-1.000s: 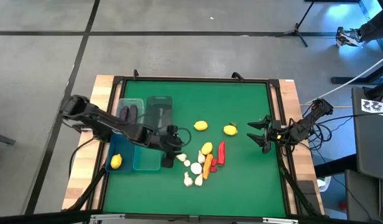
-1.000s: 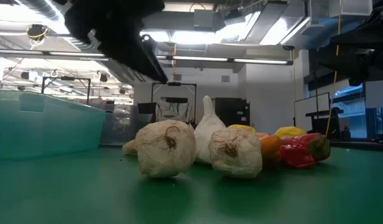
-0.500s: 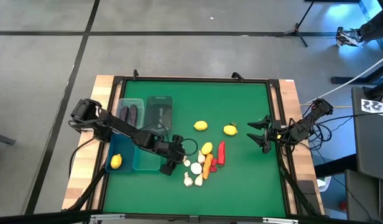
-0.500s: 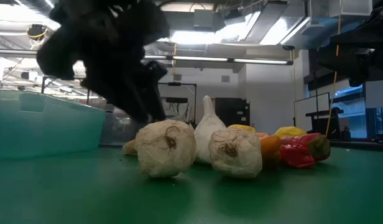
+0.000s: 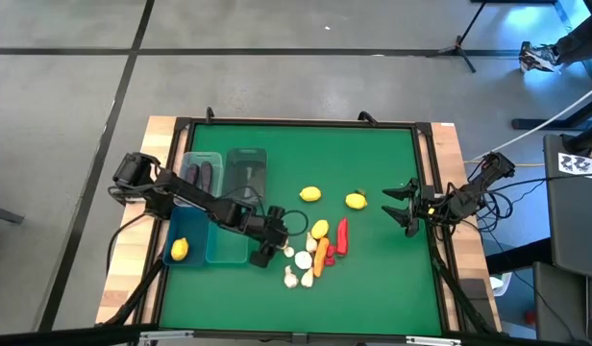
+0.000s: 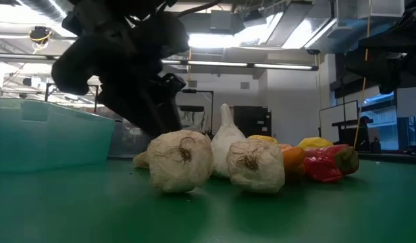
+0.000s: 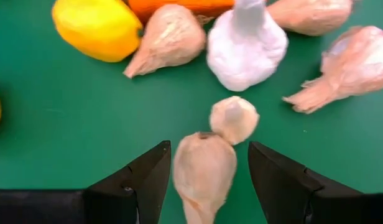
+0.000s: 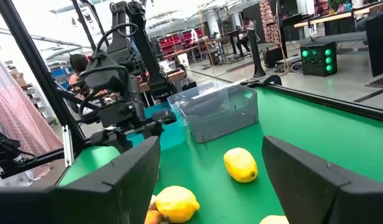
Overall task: Sort produce into baskets
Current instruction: Put the white garlic into the green bin
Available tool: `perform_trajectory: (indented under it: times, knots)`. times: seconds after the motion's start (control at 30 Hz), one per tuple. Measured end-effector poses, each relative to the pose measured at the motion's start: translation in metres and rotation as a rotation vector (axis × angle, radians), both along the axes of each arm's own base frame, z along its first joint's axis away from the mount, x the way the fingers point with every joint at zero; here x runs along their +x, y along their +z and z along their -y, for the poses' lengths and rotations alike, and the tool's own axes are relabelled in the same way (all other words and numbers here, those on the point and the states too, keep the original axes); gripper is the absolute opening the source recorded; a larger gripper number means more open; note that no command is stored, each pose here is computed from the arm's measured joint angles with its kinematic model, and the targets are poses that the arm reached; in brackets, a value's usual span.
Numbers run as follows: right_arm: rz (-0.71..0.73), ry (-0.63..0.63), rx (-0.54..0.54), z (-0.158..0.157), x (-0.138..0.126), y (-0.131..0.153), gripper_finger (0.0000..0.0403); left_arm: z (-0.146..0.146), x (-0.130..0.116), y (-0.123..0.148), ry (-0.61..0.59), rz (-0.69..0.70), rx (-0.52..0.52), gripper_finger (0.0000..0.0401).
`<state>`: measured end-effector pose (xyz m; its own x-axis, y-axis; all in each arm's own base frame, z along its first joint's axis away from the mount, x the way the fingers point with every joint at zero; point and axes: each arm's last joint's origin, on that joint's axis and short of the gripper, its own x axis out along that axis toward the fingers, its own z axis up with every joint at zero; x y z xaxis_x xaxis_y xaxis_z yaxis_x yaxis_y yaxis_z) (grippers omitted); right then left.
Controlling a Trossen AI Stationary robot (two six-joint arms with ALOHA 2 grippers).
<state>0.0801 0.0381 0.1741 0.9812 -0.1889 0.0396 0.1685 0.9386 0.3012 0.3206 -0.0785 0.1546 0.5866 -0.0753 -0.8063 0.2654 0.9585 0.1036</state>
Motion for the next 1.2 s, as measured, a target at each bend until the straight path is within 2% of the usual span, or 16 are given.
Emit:
perform_trajectory:
  times: [0.43, 0.83, 1.2]
  knots:
    - [-0.002, -0.001, -0.001, 0.0, 0.0, 0.0, 0.028, 0.0, 0.002, -0.019, -0.03, -0.076, -0.039, 0.021]
    - [-0.002, -0.001, -0.002, 0.0, 0.0, 0.0, 0.028, -0.002, 0.003, -0.019, -0.021, -0.077, -0.058, 0.0209]
    - [-0.002, -0.001, -0.002, 0.0, 0.0, 0.0, 0.028, -0.005, 0.004, -0.019, 0.006, -0.074, -0.06, 0.0152]
